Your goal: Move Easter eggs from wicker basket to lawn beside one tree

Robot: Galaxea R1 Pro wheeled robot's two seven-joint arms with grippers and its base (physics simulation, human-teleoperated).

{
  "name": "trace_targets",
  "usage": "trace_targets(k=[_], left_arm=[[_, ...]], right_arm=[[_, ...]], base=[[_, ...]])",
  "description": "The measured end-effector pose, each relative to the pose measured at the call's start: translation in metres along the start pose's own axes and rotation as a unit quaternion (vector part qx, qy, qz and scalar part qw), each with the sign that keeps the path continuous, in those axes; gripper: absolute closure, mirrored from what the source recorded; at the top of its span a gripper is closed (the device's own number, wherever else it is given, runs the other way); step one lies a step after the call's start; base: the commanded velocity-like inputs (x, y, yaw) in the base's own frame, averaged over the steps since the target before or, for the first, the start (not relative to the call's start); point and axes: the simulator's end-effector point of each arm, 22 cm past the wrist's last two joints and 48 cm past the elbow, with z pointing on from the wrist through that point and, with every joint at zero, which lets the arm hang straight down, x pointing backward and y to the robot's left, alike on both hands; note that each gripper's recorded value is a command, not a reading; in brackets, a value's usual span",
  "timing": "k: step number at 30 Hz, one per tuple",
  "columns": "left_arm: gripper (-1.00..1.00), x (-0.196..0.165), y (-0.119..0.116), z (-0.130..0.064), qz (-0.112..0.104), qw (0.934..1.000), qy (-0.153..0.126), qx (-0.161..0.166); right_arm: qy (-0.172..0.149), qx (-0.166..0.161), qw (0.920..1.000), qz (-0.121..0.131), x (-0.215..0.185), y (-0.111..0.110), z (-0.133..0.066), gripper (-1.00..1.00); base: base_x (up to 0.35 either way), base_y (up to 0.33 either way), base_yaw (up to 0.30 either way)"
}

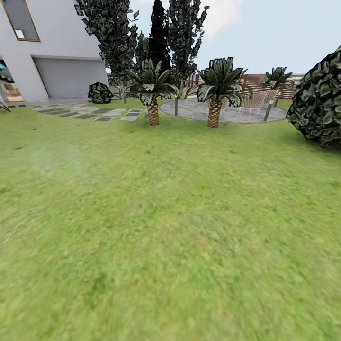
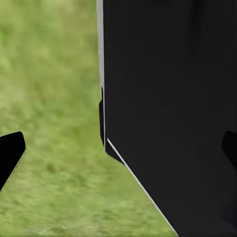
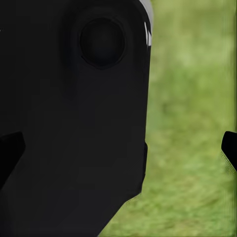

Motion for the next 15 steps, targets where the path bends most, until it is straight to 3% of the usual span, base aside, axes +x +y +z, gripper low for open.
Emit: trace_targets(k=[4, 15], left_arm=[[-1.00, 0.0000, 0.0000, 0.0000, 0.000, 1.0000, 0.000, 0.000], [-1.00, 0.0001, 0.0000, 0.0000, 0.000, 1.0000, 0.000, 0.000]], right_arm=[[0.000, -0.002, 1.0000, 0.000, 0.0003, 0.0016, 0.0000, -1.00], [0.000, -0.003, 1.0000, -0.001, 0.0008, 0.0021, 0.0000, -1.00]], base=[[0.343, 0.000, 0.146], [0.343, 0.000, 0.283]])
